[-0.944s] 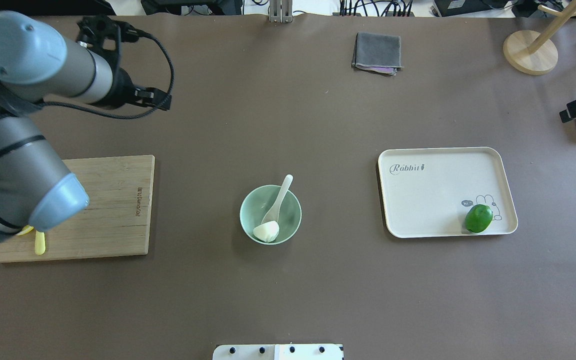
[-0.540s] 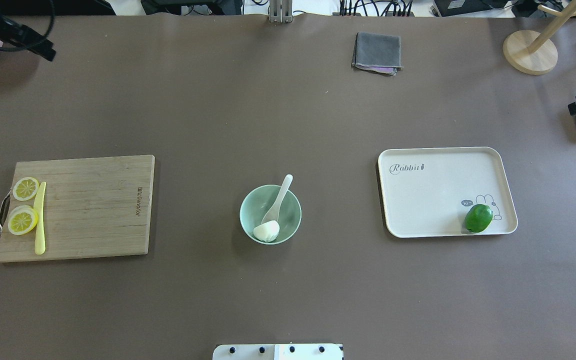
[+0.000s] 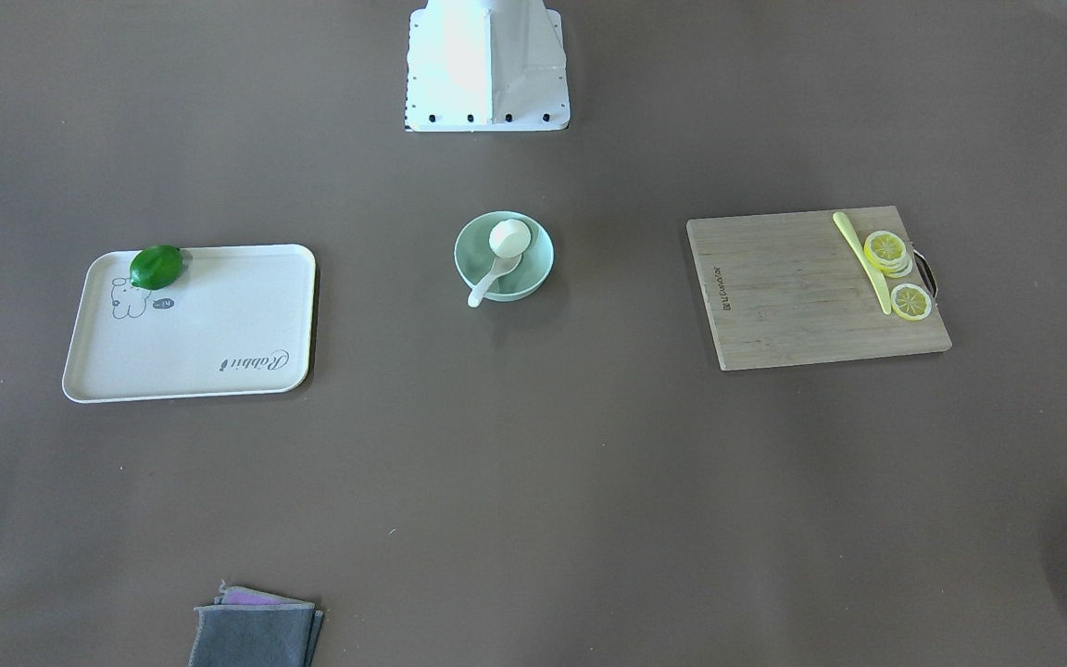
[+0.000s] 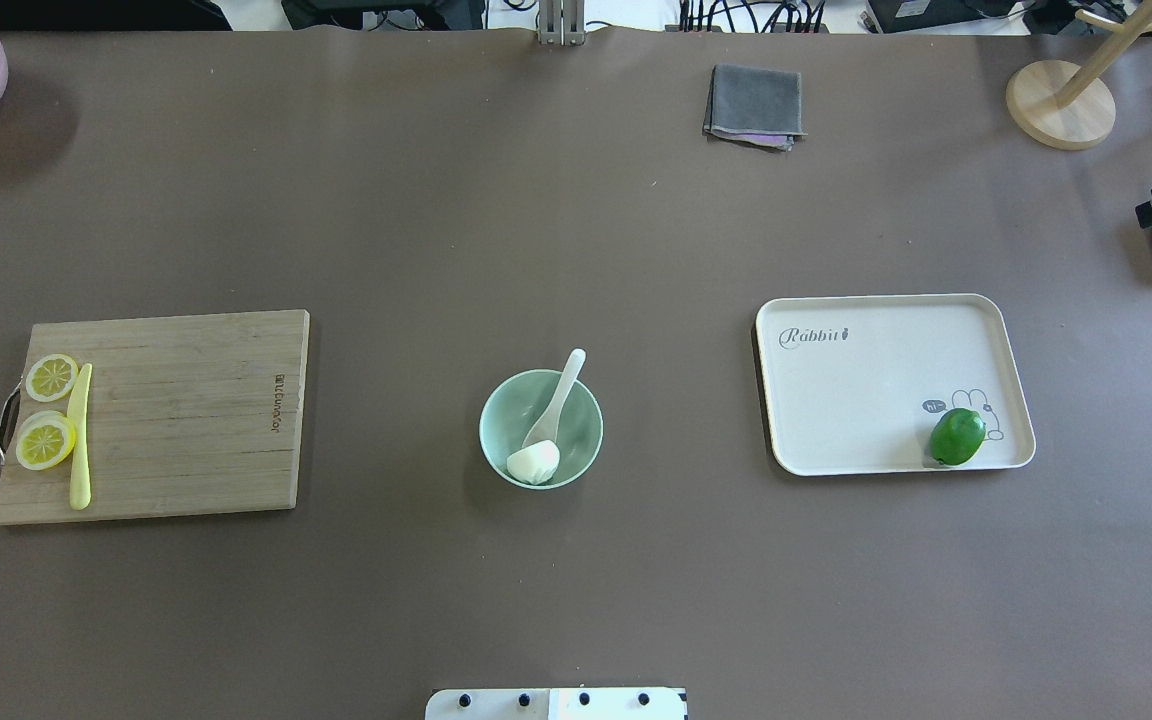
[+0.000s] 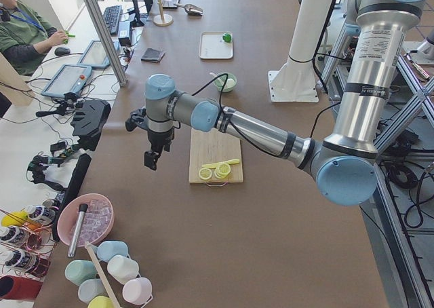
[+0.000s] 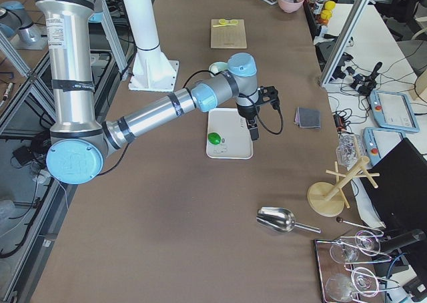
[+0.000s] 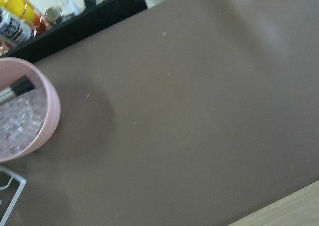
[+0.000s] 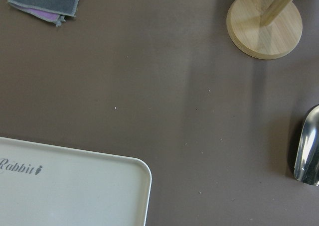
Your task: Put spoon and bun in bowl
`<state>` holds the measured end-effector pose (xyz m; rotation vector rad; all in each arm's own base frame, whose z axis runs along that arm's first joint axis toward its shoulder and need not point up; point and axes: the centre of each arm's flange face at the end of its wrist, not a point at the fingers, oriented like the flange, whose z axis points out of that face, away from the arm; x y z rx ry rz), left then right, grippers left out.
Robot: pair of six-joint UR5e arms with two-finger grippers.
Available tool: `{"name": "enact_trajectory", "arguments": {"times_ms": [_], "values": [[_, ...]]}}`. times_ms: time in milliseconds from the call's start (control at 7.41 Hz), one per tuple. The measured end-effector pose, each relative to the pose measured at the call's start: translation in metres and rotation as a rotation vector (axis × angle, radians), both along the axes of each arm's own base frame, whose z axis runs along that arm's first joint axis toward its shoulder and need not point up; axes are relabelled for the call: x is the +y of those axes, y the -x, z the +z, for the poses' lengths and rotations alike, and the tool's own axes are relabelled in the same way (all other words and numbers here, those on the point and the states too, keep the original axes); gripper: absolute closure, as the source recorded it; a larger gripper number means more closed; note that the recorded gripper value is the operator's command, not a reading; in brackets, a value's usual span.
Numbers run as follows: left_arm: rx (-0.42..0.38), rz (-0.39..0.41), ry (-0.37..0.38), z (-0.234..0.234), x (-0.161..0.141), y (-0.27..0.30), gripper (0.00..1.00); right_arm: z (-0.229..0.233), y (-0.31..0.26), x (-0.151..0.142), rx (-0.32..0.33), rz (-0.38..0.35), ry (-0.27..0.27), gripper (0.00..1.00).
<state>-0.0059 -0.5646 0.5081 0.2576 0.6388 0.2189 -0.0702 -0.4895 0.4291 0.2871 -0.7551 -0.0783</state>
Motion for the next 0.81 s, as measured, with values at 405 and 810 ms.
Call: {"name": "enact_trajectory", "arguments": {"times_ms": [405,810], "values": [[0.136,-0.041,0.15,0.059,0.013,0.034,0.02,0.03,0.0,0.004,0.011,-0.011,0.062,0.0],[0.27,-0.063,0.268,0.105,0.051,0.045,0.02,0.036,0.009,0.006,-0.021,-0.053,0.122,0.0]]}}
